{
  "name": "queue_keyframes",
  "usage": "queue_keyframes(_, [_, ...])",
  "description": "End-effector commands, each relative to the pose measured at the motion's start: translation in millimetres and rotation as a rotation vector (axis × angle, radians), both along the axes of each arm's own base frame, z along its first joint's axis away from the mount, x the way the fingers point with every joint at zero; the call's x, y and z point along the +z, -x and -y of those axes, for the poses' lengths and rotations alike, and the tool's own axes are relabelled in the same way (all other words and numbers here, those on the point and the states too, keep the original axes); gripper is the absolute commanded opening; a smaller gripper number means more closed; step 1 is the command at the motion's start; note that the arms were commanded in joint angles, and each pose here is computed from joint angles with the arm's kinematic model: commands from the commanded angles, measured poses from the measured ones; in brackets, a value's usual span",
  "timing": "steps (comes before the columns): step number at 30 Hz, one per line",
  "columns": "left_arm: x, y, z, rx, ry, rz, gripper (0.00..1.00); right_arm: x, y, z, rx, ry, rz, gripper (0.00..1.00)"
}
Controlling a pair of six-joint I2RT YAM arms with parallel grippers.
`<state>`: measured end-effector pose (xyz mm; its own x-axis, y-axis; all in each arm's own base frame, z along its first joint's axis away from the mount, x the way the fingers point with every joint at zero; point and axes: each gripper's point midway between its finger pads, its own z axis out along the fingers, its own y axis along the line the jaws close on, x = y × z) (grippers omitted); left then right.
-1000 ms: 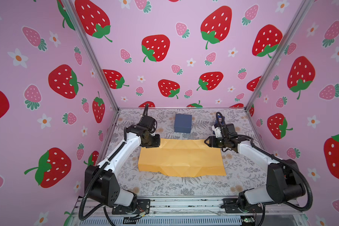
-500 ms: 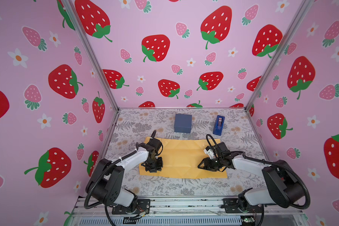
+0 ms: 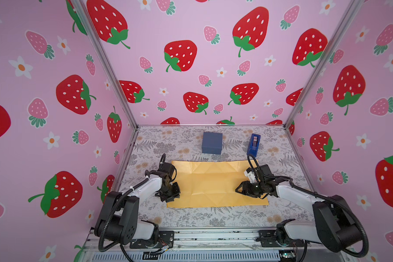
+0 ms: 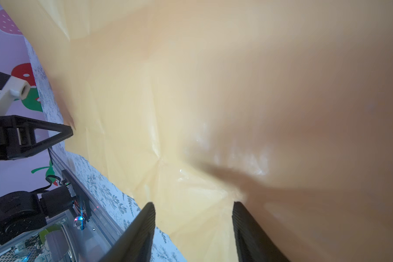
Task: Wrap a gift box in wrapping paper
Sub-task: Adjust the wrapping paper at the center of the board.
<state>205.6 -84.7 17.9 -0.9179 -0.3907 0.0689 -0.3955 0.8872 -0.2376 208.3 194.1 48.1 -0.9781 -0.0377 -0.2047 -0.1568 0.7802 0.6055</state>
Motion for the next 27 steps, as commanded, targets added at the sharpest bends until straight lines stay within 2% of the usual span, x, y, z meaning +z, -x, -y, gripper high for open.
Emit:
queue_keyframes(1, [6.8,-14.5,-13.5,0.032,-0.003,0.032,0.36,30.3,-24.4,3.1,-0.026,0.012,0.086,0.58])
queue_keyframes(7, [14.4,-23.4,-17.9,0.028,-0.008,0.056,0.36,63.3,-60.1,10.2,-0.077,-0.005,0.191,0.58])
queue_keyframes(13, [70.3,-50.2,-17.5,-0.004,-0.017,0.199,0.37,84.0,-89.0,3.0,-0.087,-0.028,0.264,0.60])
queue_keyframes(20, [135.2,-107.4,10.6,-0.075,0.084,0.374,0.42,105.8,-145.9,-17.0,-0.115,-0.091,0.332,0.62])
queue_keyframes(24, [157.8,-151.3,39.3,-0.124,0.190,0.456,0.47,119.0,-184.4,-29.2,-0.142,-0.135,0.371,0.71])
queue_keyframes(27, [166.5,-185.5,62.7,-0.189,0.226,0.499,0.54,115.4,-212.2,-40.5,-0.140,-0.151,0.361,0.77])
